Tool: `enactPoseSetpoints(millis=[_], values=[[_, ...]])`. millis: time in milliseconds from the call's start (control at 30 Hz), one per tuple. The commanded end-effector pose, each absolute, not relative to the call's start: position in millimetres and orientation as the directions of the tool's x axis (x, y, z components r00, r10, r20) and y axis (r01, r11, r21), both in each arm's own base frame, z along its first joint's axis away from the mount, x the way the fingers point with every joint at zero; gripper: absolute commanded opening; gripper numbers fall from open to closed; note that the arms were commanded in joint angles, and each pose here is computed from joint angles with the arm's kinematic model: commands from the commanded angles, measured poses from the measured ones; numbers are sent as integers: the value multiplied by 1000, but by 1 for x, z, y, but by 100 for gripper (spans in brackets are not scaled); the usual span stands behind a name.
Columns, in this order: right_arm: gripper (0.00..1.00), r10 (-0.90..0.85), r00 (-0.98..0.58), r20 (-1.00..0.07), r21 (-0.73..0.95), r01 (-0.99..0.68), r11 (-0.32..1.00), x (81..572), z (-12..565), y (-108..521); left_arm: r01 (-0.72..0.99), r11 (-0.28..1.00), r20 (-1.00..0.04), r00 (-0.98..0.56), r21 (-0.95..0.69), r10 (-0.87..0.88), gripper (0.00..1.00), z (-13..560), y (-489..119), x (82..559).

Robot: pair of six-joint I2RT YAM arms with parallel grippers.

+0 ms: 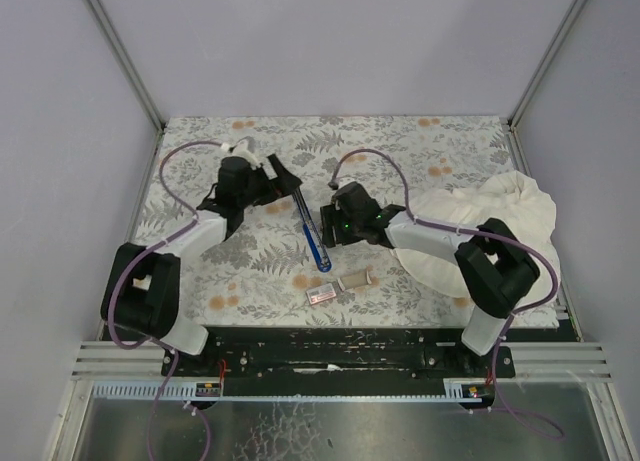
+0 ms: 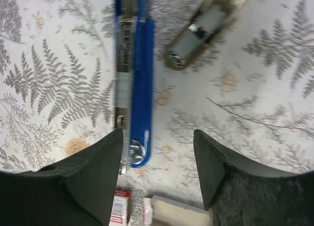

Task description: Load the staples into the stapler

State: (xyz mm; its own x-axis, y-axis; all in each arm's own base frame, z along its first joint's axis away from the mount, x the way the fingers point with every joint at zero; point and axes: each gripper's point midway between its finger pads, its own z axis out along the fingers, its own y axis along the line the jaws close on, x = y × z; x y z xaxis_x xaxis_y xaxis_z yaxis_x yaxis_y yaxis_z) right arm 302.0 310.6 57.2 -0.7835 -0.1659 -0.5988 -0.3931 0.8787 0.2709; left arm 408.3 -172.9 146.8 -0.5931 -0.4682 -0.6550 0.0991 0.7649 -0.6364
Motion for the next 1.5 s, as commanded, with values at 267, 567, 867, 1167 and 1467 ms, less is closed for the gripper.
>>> enactPoseSetpoints(millis=[267,567,867,1167,1467], values=[[66,-273,-683,-678,133,-478,868,345,63,371,-93,688,-524,-577,-720,-626,94,147,-109,381],[61,-317,-649,-692,38,-471,881,378,39,388,-107,680,-513,-574,-725,-638,94,142,-102,376],[37,-356,-602,-715,-12,-498,867,403,29,406,-109,648,-483,-577,-754,-659,94,130,-102,379],[9,-303,-474,-826,111,-666,738,382,71,433,-74,556,-411,-594,-828,-691,94,123,-115,390],[5,-288,-394,-873,162,-791,591,350,87,442,-29,490,-370,-617,-871,-695,93,119,-126,411]])
